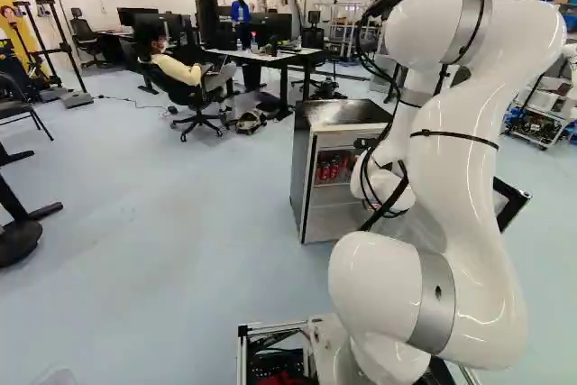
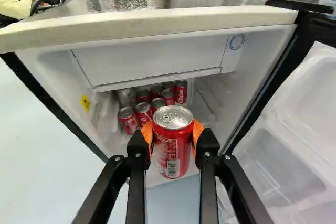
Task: Grab a drink from the fridge
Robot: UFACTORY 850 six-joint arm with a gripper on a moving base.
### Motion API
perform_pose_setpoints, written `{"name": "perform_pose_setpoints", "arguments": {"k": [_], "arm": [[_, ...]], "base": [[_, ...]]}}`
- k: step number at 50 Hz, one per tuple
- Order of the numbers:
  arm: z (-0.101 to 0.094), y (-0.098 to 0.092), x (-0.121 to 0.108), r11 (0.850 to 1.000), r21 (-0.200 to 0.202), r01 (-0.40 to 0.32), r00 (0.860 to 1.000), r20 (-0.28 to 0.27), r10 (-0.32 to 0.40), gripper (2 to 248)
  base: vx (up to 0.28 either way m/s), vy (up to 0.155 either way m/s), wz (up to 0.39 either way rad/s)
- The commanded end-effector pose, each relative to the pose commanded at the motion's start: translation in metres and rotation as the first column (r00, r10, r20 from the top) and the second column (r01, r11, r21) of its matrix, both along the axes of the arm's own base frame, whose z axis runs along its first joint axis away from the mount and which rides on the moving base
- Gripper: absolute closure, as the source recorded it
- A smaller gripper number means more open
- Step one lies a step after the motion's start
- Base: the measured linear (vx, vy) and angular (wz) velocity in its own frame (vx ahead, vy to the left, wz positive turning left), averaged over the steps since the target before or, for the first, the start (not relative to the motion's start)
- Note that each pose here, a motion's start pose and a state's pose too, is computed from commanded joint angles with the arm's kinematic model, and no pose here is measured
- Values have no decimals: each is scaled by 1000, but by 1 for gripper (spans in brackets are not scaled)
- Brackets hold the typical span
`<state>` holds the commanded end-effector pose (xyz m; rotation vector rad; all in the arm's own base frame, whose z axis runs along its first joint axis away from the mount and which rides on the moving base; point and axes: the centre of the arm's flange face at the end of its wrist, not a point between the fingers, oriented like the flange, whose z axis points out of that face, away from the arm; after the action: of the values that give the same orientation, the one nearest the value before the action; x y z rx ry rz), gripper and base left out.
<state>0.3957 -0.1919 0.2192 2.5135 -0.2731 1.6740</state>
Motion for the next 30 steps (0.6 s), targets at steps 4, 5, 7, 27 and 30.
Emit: {"name": "perform_pose_setpoints", "arguments": {"k": [4, 5, 7, 27, 30], "arm": [[6, 4, -5, 1000, -1, -3, 1000, 2, 3, 155], [7, 5, -6, 1000, -1, -3, 1000, 3, 3, 155], [10, 7, -9, 1000, -2, -5, 1000, 4, 5, 155], [35, 26, -28, 1000, -14, -23, 999, 24, 23, 155], [39, 29, -30, 1000, -16, -26, 999, 28, 26, 155]], "base": [[0, 0, 0], [0, 0, 0], [0, 0, 0], [0, 0, 0], [0, 0, 0]]}}
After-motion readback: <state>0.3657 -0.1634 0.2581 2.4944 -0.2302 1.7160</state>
